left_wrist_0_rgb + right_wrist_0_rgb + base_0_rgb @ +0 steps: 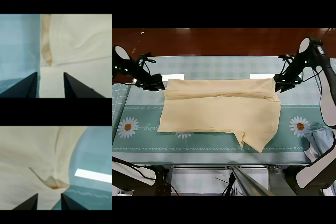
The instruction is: Fold the shirts.
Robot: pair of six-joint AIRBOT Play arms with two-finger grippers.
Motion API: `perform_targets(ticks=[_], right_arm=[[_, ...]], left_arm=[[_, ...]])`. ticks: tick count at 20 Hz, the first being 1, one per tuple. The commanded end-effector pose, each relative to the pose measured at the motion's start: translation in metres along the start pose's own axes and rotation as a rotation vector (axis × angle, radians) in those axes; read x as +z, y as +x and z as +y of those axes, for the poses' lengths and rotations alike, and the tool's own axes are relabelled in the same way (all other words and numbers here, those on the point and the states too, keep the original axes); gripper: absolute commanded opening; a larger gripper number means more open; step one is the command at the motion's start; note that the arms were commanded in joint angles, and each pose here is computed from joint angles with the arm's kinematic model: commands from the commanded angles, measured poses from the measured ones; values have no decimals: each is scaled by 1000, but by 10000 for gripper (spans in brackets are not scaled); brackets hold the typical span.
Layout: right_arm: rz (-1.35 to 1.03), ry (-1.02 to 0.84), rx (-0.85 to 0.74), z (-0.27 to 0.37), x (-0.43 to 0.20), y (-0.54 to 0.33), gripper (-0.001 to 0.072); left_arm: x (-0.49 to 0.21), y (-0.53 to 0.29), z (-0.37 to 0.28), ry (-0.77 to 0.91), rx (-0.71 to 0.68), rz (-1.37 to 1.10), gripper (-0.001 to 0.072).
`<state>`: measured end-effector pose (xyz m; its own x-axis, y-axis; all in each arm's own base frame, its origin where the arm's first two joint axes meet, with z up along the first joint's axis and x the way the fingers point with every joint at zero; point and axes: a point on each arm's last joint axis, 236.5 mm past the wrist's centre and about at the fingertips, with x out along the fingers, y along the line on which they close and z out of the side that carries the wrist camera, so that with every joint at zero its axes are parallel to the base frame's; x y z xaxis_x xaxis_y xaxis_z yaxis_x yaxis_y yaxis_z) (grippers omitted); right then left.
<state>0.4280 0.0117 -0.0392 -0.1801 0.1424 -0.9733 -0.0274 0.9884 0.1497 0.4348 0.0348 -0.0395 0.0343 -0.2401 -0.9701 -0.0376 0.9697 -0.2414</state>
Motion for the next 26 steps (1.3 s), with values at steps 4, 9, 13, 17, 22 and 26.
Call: perform_targets(ticks=[4,9,13,17,22,26], right_arm=[[44,133,-117,-74,-74,-45,522],[-14,212,258,-52,-129,21,593],[-185,228,397,-33,-126,29,592],[-243,199,442,-21,-119,18,592],[-260,205,453,-19,-114,16,592],[-241,204,462,-16,-119,16,592]], left_arm=[[-63,-37,12,-122,-99,102,535],[-165,14,12,-242,-202,247,610],[-195,40,23,-249,-222,228,610],[-174,51,24,-262,-224,140,610],[-182,80,1,-245,-268,234,599],[-176,95,-20,-264,-320,259,121]])
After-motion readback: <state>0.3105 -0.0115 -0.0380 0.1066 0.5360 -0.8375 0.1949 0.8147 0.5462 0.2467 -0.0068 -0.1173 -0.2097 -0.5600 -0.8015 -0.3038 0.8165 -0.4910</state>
